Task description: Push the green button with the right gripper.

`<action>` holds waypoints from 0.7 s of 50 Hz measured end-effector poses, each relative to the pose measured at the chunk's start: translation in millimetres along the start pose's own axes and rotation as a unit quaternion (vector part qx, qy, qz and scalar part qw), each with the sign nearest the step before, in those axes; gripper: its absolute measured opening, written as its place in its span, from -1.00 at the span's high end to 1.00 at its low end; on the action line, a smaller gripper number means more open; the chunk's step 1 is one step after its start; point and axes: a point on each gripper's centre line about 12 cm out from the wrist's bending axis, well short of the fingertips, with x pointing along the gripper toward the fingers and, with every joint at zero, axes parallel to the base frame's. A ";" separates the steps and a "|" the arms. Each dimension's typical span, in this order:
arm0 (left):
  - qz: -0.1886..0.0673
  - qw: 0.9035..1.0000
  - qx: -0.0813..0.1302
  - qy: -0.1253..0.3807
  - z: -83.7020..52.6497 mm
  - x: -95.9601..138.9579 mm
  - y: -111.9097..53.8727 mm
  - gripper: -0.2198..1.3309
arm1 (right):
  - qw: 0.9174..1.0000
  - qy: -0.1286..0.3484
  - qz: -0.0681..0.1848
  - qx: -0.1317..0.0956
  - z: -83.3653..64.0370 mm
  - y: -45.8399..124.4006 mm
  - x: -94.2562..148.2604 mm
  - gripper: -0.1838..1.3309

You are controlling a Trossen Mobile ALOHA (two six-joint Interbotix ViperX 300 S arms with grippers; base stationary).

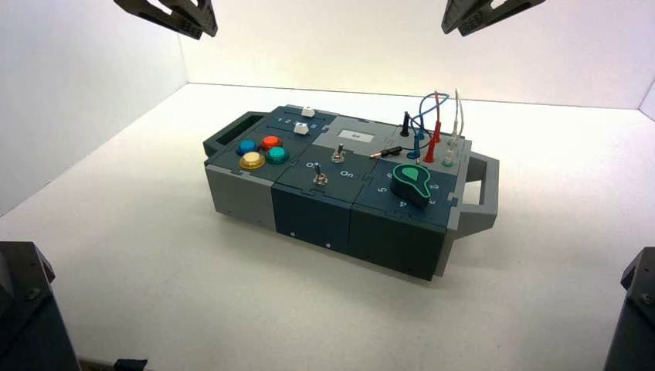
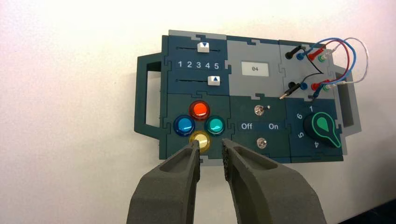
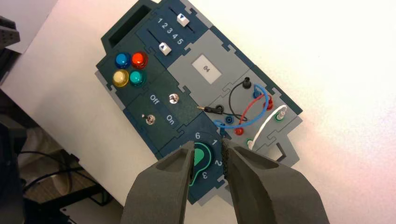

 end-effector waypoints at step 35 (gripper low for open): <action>0.002 1.000 -0.004 -0.001 0.1 -0.2 1.8 -0.03 | 1.000 0.013 0.001 -0.017 9.4 3.2 -0.8 0.03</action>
